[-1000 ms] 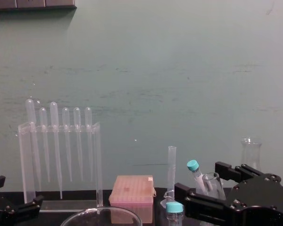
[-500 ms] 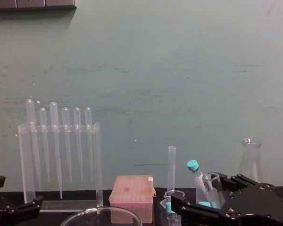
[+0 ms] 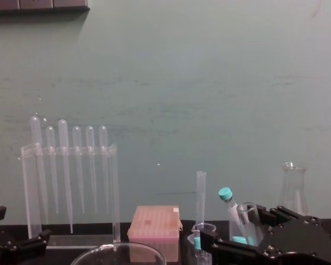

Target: Hold the test tube with one hand and immerse one end into the beaker, then return it to the test tube rack.

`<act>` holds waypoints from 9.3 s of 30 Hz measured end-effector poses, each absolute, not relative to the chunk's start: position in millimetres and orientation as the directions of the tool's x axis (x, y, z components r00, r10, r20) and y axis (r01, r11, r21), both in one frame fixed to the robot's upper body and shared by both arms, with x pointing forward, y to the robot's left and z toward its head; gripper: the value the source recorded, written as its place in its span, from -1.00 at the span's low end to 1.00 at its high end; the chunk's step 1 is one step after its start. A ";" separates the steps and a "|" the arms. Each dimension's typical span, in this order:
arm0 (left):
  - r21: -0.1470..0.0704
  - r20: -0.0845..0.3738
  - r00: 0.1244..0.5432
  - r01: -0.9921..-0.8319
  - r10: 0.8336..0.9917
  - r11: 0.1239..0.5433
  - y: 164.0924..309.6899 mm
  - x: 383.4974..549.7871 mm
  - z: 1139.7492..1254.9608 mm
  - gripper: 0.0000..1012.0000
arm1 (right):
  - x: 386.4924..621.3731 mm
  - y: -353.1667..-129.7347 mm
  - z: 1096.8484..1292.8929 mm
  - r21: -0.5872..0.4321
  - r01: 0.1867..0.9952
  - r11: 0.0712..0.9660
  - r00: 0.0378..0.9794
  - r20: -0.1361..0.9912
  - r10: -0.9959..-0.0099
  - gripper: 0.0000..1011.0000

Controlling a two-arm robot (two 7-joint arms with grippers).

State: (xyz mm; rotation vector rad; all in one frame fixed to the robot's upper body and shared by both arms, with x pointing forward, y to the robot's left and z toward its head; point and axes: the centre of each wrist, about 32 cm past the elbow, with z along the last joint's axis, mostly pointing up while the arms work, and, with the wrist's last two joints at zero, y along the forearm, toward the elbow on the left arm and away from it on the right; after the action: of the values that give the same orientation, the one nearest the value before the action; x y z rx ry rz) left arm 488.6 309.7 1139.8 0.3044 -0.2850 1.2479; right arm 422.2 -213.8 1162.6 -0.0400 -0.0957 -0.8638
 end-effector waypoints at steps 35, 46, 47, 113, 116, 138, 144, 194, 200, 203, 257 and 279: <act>0.070 0.374 0.292 -0.955 0.880 0.287 309.6 488.6 1139.8 0.98 | 422.1 -213.8 1162.8 0.007 0.761 0.648 0.644 0.101 -0.758 0.11; 0.070 0.374 0.292 -0.955 0.880 0.287 309.7 488.6 1139.8 0.98 | 422.1 -213.8 1162.8 0.007 0.761 0.648 0.644 0.101 -0.758 -0.55; 0.070 0.374 0.292 -0.955 0.880 0.287 309.7 488.6 1139.8 0.98 | 422.1 -213.8 1162.8 0.007 0.761 0.648 0.644 0.101 -0.758 -0.58; 0.070 0.374 0.292 -0.955 0.880 0.287 309.7 488.6 1139.8 0.98 | 430.8 -209.6 1191.5 0.300 0.709 0.638 0.640 0.107 -0.761 -0.58; 0.070 0.374 0.292 -0.955 0.880 0.287 309.7 488.6 1139.8 0.98 | 430.4 -207.9 1188.4 0.302 0.712 0.634 0.645 0.075 -0.760 -0.58; 0.070 0.374 0.292 -0.955 0.880 0.287 309.7 488.6 1139.8 0.98 | 427.7 -206.4 1185.7 0.291 0.723 0.627 0.644 0.045 -0.764 -0.58; 0.070 0.374 0.292 -0.955 0.880 0.287 309.7 488.6 1139.8 0.98 | 427.8 -206.4 1185.7 0.292 0.722 0.627 0.644 0.046 -0.763 -0.58; 0.070 0.374 0.292 -0.955 0.880 0.287 309.7 488.6 1139.8 0.98 | 427.9 -206.4 1185.9 0.293 0.722 0.627 0.644 0.048 -0.763 -0.58; 0.070 0.374 0.292 -0.955 0.880 0.287 309.7 488.6 1139.8 0.98 | 427.9 -206.4 1185.9 0.293 0.722 0.627 0.644 0.048 -0.763 -0.58; 0.070 0.374 0.292 -0.955 0.880 0.287 309.7 488.6 1139.8 0.98 | 427.9 -206.4 1185.9 0.293 0.722 0.627 0.644 0.048 -0.763 -0.58; 0.070 0.374 0.292 -0.955 0.880 0.287 309.7 488.6 1139.8 0.98 | 525.6 -157.4 1213.0 0.331 0.355 0.874 0.925 0.007 -0.379 -0.58; 0.070 0.374 0.292 -0.955 0.880 0.287 309.7 488.6 1139.8 0.98 | 541.0 -143.6 1180.1 0.265 0.315 0.911 0.949 -0.062 -0.310 -0.58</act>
State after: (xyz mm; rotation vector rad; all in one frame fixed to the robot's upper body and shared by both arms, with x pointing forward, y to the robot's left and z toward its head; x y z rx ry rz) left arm 488.6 309.7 1139.8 0.3044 -0.2851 1.2479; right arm 541.0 -143.6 1180.1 0.2761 0.0188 -0.3218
